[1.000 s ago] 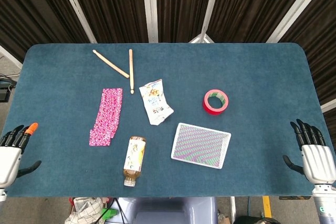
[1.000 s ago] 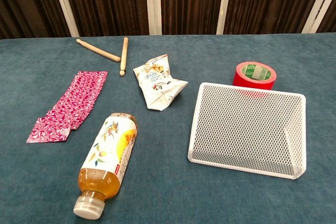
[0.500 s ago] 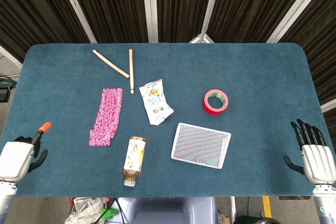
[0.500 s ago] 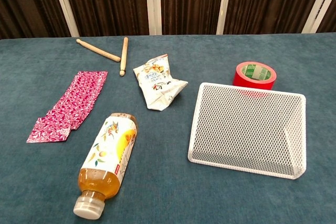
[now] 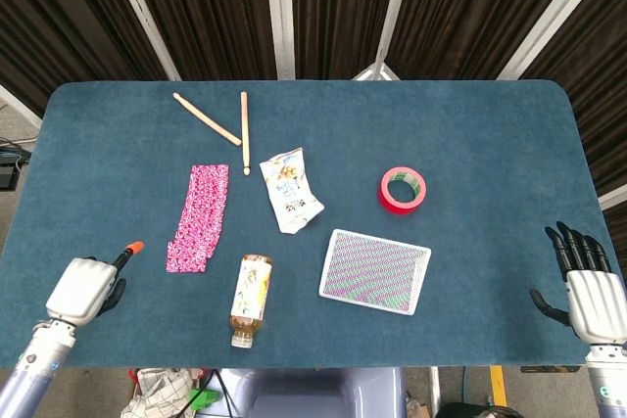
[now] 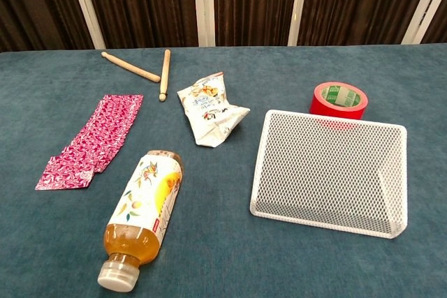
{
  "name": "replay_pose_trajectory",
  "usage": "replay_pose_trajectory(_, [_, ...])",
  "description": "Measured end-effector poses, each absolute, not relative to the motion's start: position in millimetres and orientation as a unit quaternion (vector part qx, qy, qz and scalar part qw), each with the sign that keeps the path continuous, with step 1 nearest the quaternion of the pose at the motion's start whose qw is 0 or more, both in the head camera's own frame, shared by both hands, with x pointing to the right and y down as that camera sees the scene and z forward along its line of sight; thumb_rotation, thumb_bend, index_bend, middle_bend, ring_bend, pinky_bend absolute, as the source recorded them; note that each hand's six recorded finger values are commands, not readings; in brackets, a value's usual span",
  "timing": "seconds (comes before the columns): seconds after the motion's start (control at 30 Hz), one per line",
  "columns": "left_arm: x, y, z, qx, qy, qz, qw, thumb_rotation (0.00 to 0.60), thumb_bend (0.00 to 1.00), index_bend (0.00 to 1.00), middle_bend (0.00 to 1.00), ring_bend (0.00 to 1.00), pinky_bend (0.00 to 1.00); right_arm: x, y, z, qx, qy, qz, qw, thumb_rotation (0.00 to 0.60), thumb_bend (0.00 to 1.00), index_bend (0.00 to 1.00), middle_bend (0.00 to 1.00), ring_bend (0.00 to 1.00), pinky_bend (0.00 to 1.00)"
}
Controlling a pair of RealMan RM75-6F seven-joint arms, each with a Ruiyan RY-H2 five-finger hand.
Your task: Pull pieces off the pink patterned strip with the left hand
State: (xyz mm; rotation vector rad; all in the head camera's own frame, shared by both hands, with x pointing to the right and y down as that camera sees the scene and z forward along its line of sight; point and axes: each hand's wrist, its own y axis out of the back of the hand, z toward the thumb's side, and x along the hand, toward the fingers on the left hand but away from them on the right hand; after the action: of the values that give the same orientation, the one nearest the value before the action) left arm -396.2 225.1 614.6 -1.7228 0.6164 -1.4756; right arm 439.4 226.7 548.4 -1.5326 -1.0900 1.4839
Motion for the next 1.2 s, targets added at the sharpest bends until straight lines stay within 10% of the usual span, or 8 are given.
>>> replay_pose_trajectory(1.2, [-335, 217, 673, -0.696, 0.122, -0.606, 0.364, 0.600, 0.76, 0.18, 0.87, 0.74, 0.62, 445, 225, 543, -0.593, -0.435, 0.573, 0.361, 0.600, 0.27, 0.01, 0.05, 0.09, 0.10])
